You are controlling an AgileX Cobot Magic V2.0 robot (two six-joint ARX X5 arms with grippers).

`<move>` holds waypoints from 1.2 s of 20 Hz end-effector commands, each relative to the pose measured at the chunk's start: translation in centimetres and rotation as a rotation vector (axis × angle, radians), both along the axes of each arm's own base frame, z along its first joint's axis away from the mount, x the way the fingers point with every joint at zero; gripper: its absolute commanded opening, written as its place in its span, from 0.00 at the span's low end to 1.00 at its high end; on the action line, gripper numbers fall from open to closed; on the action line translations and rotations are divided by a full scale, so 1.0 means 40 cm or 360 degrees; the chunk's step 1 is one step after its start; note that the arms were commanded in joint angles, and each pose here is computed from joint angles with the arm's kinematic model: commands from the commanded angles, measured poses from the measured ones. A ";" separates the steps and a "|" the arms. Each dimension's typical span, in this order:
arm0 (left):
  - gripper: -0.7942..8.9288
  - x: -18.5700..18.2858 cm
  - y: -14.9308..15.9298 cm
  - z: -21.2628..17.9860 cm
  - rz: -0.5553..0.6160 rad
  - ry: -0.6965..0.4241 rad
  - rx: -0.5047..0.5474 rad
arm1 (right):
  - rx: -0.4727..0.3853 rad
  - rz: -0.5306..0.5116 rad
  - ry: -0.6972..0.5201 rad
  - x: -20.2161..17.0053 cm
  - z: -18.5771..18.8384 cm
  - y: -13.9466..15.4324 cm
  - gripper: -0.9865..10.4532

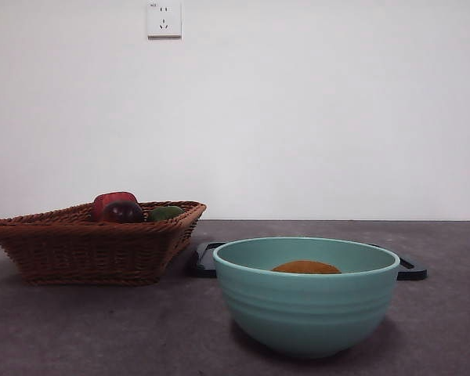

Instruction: Pick up the wifruite, put it on the bowl, pick up the plate, put it on desk

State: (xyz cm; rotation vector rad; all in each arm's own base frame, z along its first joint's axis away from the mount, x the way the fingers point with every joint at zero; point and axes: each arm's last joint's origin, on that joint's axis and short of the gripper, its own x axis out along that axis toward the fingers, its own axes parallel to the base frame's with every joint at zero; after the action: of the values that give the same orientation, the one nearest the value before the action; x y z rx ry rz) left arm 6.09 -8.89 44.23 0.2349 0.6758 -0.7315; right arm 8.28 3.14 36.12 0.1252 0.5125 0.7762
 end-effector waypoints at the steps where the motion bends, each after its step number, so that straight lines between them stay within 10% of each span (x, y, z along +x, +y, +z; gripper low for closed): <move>1: 0.63 -0.037 0.056 -0.022 -0.0023 -0.0083 -0.0103 | 0.0016 0.0006 -0.0023 -0.003 0.013 0.001 0.62; 10: 0.63 -0.126 0.204 -0.195 0.0018 -0.0223 -0.0456 | 0.0014 0.0000 -0.0023 -0.002 0.013 0.001 0.62; 24: 0.63 -0.127 0.206 -0.204 0.0021 -0.0218 -0.0456 | 0.0033 0.0026 0.0256 0.053 -0.012 0.022 0.62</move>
State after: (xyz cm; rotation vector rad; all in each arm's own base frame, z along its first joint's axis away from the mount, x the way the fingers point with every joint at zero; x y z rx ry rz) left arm 1.03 -0.65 35.85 0.0314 0.4456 -0.7742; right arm 10.36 3.98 35.17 0.1911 0.6642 0.7901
